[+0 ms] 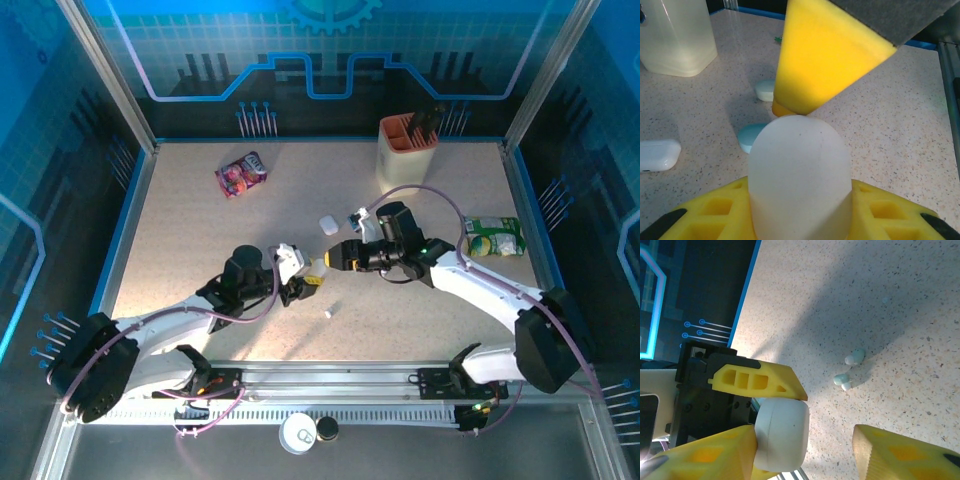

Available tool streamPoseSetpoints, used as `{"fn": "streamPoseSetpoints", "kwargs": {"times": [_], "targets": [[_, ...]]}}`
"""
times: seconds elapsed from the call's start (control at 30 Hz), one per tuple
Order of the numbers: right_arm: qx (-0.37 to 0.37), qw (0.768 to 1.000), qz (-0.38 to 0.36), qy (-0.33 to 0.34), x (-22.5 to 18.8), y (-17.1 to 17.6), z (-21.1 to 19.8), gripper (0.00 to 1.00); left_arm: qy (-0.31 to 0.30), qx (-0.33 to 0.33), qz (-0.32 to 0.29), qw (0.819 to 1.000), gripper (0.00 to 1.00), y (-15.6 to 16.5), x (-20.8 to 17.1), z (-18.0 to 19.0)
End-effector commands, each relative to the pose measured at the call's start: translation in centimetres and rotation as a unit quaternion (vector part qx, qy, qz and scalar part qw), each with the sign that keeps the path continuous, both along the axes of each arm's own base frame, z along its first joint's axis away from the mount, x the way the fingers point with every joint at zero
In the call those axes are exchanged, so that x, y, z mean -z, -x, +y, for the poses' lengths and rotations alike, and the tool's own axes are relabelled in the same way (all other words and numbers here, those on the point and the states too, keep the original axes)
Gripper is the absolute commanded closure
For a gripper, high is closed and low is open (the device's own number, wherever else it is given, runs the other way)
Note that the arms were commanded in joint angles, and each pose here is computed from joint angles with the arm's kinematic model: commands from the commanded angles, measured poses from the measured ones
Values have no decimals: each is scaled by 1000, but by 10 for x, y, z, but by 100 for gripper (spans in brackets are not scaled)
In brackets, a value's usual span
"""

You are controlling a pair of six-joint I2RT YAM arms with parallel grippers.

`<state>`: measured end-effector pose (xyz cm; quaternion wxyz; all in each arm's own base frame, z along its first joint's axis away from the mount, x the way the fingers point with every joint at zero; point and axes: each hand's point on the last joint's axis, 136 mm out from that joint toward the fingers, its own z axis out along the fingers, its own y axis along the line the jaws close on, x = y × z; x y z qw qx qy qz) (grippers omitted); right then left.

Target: Insert the wireless bluetooth earbuds into the charging case

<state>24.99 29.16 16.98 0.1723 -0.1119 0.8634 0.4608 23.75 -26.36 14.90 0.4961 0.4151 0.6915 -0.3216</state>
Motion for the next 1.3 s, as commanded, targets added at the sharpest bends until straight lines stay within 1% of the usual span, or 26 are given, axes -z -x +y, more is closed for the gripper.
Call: {"fn": "streamPoseSetpoints", "kwargs": {"times": [0.0, 0.37, 0.4, 0.57, 0.63, 0.67, 0.77, 0.83, 0.87, 0.93, 1.0, 1.03, 1.1, 1.17, 1.2, 1.23, 1.27], "targets": [[-30, 1000, 6, -3, -1, 8, 12, 48, 18, 23, -49, 998, 71, 0, -25, -12], [-44, 999, 15, -11, 3, 11, 21, 44, 11, 16, -52, 998, 71, -2, -18, -11], [-45, 999, 17, -7, 5, 12, 20, 45, 11, 15, -51, 999, 71, -2, -17, -11], [-35, 999, 17, 6, 8, 11, 17, 61, 5, 13, -54, 998, 71, -2, -13, -9], [-33, 999, 16, 7, 9, 10, 16, 64, 1, 13, -54, 998, 71, -1, -11, -8], [-33, 999, 15, 7, 8, 11, 16, 62, 0, 14, -55, 998, 71, -1, -11, -8], [-31, 999, 14, 8, 7, 11, 15, 51, -5, 14, -57, 998, 70, 0, -8, -7], [-29, 1000, 10, 6, 5, 10, 15, 51, -7, 13, -57, 998, 70, 1, -7, -6], [-29, 1000, 7, 8, 5, 9, 14, 54, -9, 11, -54, 998, 70, 1, -4, -5], [-31, 999, 11, 10, 7, 10, 14, 64, -10, 8, -56, 998, 69, 1, -3, -3], [-33, 999, 14, 5, 7, 10, 16, 72, -11, 8, -55, 998, 69, 2, -2, -2], [-35, 999, 15, 0, 7, 10, 17, 75, -11, 7, -54, 998, 68, 2, -1, -2], [-33, 999, 16, -5, 6, 10, 18, 76, -13, 6, -54, 998, 68, 2, 0, -1], [-30, 999, 12, -6, 4, 9, 17, 74, -14, 4, -55, 998, 67, 2, 1, 0], [-28, 1000, 8, -7, 1, 9, 16, 70, -16, 4, -55, 998, 67, 3, 2, 0], [-25, 1000, 6, -7, 0, 7, 15, 62, -17, 4, -55, 998, 67, 3, 3, 0], [-21, 1000, 4, -5, 0, 6, 13, 58, -17, 5, -56, 998, 67, 3, 3, 0]]}}
